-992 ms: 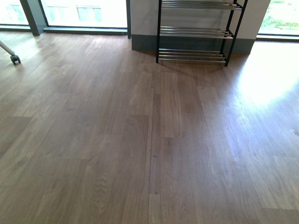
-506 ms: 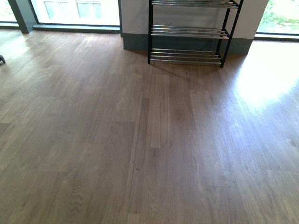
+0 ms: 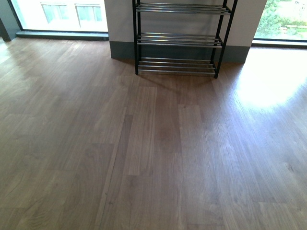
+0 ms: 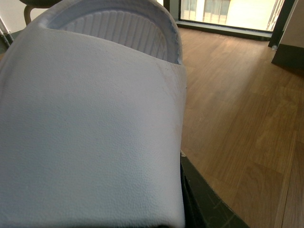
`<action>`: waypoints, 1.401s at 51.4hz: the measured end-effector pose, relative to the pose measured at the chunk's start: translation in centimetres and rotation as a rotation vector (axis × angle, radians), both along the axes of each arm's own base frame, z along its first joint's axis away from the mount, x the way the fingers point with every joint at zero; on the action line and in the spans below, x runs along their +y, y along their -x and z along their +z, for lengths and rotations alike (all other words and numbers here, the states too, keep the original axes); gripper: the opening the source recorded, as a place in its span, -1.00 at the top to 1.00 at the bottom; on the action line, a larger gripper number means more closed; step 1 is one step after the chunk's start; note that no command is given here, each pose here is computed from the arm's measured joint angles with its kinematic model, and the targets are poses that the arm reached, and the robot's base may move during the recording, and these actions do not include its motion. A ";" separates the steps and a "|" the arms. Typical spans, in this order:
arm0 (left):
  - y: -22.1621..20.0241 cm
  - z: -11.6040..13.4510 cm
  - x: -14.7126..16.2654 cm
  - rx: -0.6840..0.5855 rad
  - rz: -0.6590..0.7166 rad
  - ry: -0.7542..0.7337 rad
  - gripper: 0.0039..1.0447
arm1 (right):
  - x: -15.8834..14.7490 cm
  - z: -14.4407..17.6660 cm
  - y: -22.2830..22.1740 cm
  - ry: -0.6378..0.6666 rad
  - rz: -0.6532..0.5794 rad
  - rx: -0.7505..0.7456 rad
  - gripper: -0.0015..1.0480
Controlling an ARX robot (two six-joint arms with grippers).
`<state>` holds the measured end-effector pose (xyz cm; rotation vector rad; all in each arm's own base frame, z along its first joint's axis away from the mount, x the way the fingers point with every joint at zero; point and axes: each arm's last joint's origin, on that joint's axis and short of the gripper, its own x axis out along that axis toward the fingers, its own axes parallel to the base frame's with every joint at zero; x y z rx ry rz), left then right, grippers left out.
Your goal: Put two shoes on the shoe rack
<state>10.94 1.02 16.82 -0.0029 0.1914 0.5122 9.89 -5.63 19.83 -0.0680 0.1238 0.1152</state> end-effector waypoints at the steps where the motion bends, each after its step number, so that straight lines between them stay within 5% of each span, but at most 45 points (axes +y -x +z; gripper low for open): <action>1: 0.0 0.0 0.0 0.000 0.001 0.000 0.97 | 0.0 0.0 0.0 0.000 0.000 0.000 0.97; 72: 0.0 0.0 0.0 -0.001 0.000 0.000 0.97 | 0.0 0.0 0.0 0.000 -0.001 0.000 0.97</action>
